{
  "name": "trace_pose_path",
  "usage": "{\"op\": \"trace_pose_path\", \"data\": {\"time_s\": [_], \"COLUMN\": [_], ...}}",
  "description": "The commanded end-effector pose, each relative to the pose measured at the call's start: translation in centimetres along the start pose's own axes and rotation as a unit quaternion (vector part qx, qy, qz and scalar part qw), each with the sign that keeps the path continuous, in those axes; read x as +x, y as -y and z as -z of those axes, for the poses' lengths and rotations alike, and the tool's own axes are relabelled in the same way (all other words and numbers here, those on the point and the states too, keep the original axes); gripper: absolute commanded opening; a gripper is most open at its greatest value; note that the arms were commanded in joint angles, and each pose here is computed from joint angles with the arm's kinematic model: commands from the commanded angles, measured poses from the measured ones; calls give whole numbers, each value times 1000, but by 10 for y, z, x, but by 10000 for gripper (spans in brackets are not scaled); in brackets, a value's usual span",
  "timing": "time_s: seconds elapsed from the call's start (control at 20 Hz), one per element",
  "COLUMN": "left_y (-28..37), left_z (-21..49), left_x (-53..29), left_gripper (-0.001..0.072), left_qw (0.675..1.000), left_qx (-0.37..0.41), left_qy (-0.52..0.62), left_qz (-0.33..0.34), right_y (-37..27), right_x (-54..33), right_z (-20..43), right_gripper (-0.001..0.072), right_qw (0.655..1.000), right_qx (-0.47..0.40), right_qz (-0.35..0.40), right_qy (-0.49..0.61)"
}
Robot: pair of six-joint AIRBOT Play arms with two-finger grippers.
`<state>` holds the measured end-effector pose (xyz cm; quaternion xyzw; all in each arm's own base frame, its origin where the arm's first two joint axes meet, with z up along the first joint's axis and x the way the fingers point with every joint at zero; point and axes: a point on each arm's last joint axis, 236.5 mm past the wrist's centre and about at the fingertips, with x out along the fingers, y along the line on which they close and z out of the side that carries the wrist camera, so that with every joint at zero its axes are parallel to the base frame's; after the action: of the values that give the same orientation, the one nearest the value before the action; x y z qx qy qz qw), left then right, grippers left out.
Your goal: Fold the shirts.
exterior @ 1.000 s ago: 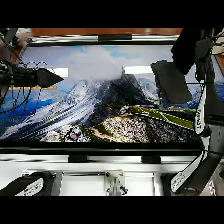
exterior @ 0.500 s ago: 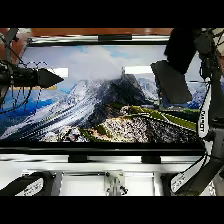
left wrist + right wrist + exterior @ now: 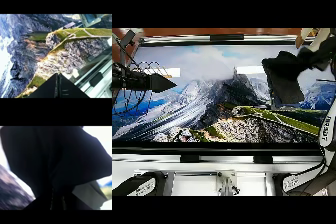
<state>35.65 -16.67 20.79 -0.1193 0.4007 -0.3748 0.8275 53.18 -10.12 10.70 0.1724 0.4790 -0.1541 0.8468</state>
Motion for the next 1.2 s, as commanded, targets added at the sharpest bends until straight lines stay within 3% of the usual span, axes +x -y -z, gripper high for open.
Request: {"op": "trace_pose_path", "data": {"time_s": [0.0, 0.3, 0.35, 0.4, 0.5, 0.6, 0.7, 0.8, 0.9, 0.95, 1.0, 1.05, 1.1, 1.15], "left_y": [1, 1, 1, 1, 0, -10, -51, -99, -131, -137, -138, -137, -138, -139], "left_z": [2, 2, 2, 2, 1, 3, 8, 13, 22, 30, 40, 52, 65, 76], "left_x": [0, 0, 0, 0, 0, 1, -1, -11, -15, -9, 3, 14, 22, 28], "left_gripper": [34, 34, 33, 34, 33, 33, 31, 31, 32, 66, 323, 708, 720, 720], "left_qw": [1000, 1000, 1000, 1000, 1000, 1000, 991, 962, 925, 912, 907, 903, 898, 892], "left_qx": [0, 0, 0, 0, 0, 8, 22, 42, 45, 40, 36, 26, 12, 7], "left_qy": [-4, -3, -3, -3, -3, -7, -24, -58, -110, -141, -176, -204, -231, -255], "left_qz": [2, 2, 2, 2, 1, -24, -127, -264, -362, -383, -380, -377, -375, -373], "right_y": [51, 49, 49, 48, 59, 103, 132, 83, -21, -54, -62, -65, -78, -94], "right_x": [-9, 36, 37, 33, 12, -32, -81, -101, -124, -128, -116, -101, -83, -68], "right_z": [59, 112, 114, 116, 123, 120, 101, 73, 47, 54, 77, 109, 149, 189], "right_gripper": [72, 87, 250, 525, 538, 538, 536, 536, 537, 537, 537, 538, 632, 674], "right_qw": [988, 976, 975, 975, 971, 951, 939, 980, 998, 993, 989, 984, 975, 964], "right_qx": [4, 60, 62, 52, 6, -83, -126, -95, -44, -81, -133, -167, -190, -200], "right_qz": [98, 92, 94, 90, 105, 184, 245, 143, -50, -88, -57, -29, -36, -63], "right_qy": [-120, -188, -191, -197, -216, -232, -207, -97, 9, 20, -7, -54, -112, -166]}}
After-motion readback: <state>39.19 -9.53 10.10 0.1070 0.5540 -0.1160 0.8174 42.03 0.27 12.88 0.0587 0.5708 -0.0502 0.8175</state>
